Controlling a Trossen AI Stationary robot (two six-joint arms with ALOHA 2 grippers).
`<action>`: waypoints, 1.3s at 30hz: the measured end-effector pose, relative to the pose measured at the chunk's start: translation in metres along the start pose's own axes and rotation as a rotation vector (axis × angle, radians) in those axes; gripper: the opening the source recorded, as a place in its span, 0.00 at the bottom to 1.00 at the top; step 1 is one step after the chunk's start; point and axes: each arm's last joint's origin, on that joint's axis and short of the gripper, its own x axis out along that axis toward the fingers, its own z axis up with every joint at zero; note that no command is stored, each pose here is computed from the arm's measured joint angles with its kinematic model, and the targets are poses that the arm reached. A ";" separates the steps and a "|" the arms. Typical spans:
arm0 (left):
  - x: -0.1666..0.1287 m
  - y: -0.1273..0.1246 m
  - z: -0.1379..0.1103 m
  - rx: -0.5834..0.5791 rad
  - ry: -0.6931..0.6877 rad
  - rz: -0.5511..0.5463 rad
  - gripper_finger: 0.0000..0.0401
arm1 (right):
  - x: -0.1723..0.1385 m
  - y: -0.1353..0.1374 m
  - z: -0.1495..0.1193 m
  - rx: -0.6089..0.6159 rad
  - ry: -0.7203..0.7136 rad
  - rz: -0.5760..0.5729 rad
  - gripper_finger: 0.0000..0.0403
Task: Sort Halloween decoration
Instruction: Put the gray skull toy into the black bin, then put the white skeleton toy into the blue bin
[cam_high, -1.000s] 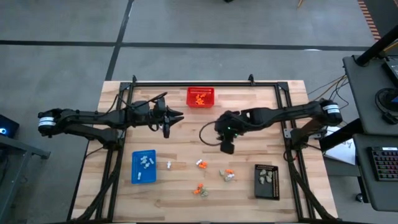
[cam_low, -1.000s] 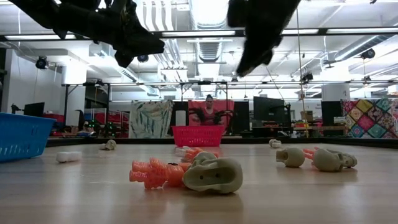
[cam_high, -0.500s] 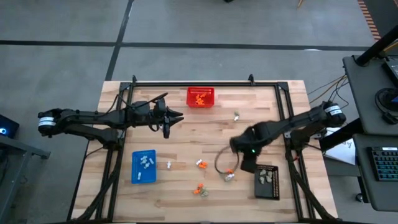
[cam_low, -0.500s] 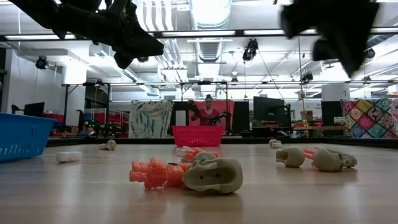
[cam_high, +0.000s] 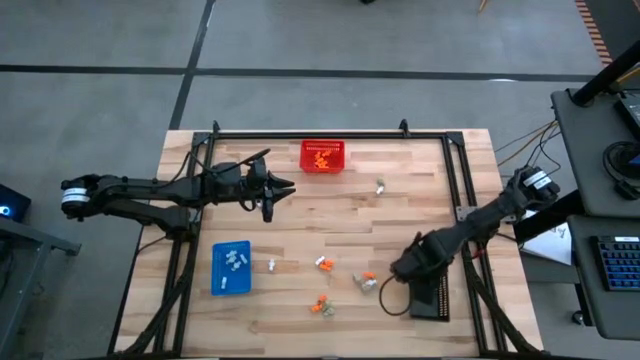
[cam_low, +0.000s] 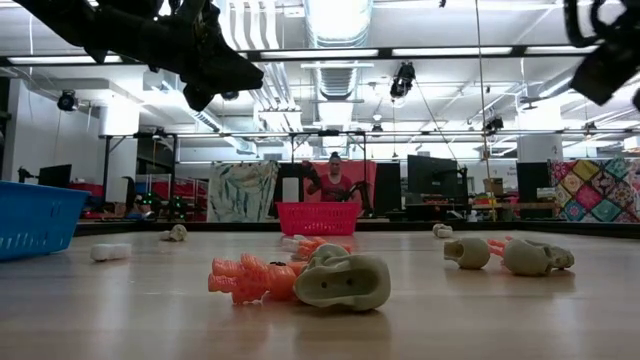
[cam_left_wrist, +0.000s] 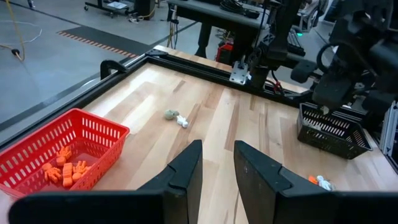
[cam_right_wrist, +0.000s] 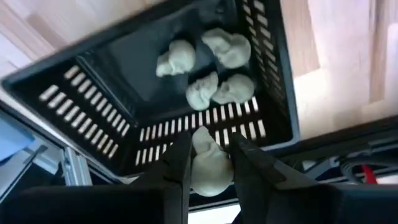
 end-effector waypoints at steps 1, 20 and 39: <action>0.000 0.000 0.000 0.000 0.000 0.000 0.19 | 0.002 0.001 -0.002 0.007 0.002 -0.005 0.19; 0.000 0.000 0.000 0.000 0.000 0.002 0.19 | 0.027 0.033 0.000 0.002 -0.062 0.107 0.21; 0.000 0.000 -0.001 0.000 0.008 0.004 0.19 | 0.031 0.033 0.002 0.008 -0.061 0.086 0.40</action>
